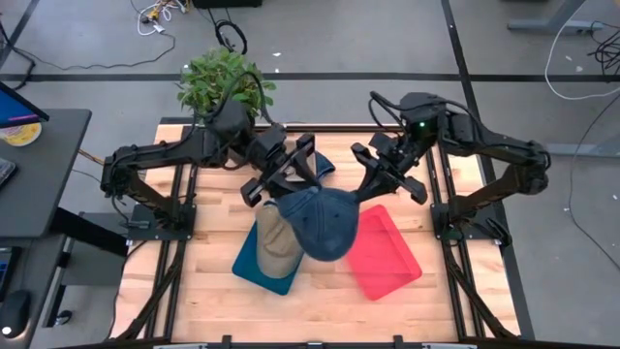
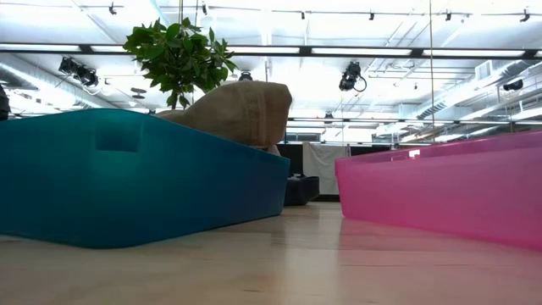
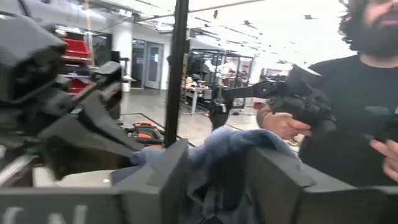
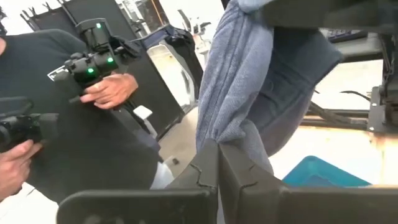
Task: Pick & Place hat
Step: Put the blue cap into the pink bin
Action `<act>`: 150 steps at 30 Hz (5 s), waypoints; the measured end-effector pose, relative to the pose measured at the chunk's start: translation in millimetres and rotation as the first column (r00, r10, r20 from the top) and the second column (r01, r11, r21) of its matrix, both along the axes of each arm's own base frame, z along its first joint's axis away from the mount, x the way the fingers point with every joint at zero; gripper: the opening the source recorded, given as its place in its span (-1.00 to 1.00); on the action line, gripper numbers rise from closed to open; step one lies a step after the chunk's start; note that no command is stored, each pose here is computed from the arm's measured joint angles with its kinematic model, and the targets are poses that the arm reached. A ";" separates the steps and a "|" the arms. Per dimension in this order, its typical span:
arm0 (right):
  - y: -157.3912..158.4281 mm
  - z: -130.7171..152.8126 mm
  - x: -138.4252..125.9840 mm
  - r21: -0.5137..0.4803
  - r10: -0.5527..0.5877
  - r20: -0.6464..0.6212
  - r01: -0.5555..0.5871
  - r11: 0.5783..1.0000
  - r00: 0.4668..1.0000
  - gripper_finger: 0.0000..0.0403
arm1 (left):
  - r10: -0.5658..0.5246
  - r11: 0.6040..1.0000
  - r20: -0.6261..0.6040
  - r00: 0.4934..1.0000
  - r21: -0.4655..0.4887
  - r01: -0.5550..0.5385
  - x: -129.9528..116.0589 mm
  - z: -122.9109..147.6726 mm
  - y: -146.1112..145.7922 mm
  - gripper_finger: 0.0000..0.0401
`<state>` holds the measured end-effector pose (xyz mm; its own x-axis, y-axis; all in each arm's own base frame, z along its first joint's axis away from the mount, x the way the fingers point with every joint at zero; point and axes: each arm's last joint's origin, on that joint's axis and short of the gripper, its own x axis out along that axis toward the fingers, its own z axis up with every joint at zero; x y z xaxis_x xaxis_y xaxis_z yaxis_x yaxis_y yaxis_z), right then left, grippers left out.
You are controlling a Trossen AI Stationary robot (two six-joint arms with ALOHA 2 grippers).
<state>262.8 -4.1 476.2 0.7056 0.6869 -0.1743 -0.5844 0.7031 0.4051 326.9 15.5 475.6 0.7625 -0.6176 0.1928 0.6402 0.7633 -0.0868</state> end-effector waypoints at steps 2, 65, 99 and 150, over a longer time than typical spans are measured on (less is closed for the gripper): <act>0.3 0.2 -3.8 0.003 -0.006 -0.018 0.006 1.000 1.000 -1.00 | 0.017 1.000 0.002 1.000 0.000 -0.017 -0.1 0.2 2.7 0.03; 24.8 -254.5 -97.6 0.332 -0.275 -0.478 0.462 0.823 0.834 -1.00 | 0.153 0.988 -0.010 0.988 -0.017 -0.153 -2.1 -0.5 33.4 0.59; 26.1 -281.8 -104.2 0.277 -0.279 -0.580 0.507 0.816 0.766 -1.00 | 0.166 0.986 -0.016 0.986 -0.015 -0.166 -2.1 -1.3 36.4 0.59; 15.1 -271.1 -120.3 -0.235 -0.628 -0.612 0.649 0.724 0.480 -1.00 | 0.173 0.985 -0.054 0.983 0.009 -0.173 -0.9 -6.6 37.0 0.59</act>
